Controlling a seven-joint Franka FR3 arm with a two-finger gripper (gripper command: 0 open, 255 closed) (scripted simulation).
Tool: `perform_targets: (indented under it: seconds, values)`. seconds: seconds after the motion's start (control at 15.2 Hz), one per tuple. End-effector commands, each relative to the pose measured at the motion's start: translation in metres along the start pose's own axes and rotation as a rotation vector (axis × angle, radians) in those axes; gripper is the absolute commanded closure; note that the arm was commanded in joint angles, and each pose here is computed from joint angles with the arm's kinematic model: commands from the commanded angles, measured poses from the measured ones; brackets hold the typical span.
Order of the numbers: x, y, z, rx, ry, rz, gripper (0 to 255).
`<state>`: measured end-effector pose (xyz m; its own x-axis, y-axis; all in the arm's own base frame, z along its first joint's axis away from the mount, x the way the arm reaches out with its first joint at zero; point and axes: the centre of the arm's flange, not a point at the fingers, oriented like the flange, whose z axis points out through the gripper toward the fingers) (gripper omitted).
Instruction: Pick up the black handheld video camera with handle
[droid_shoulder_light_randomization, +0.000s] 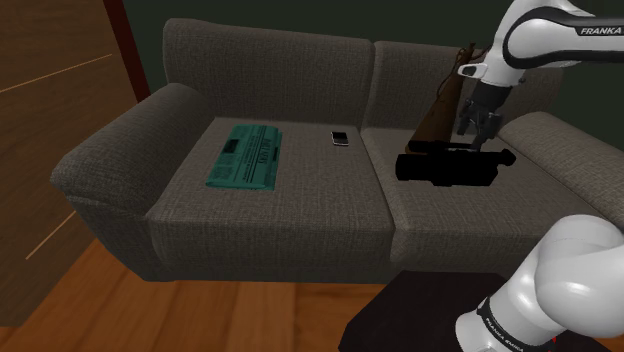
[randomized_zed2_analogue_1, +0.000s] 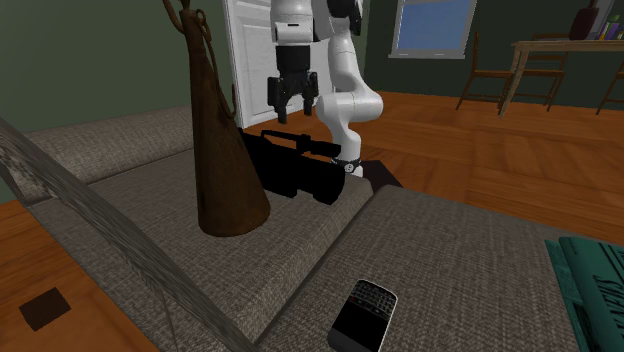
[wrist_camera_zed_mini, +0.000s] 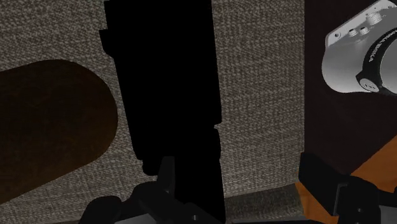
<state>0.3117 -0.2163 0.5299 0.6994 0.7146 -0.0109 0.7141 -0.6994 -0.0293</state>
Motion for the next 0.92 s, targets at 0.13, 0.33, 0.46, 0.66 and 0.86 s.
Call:
perform_targets:
  seconds: [0.13,0.33,0.46,0.66,0.86]
  values:
    - [-0.021,0.039,0.008,-0.007,-0.008,-0.127,0]
    - [-0.021,0.039,0.024,-0.007,-0.008,-0.127,0]
    - [-0.021,0.04,0.034,-0.007,-0.008,-0.127,0]
    - [-0.02,0.04,0.048,-0.007,-0.008,-0.127,0]
    - [-0.021,0.041,0.048,-0.007,-0.008,-0.127,255]
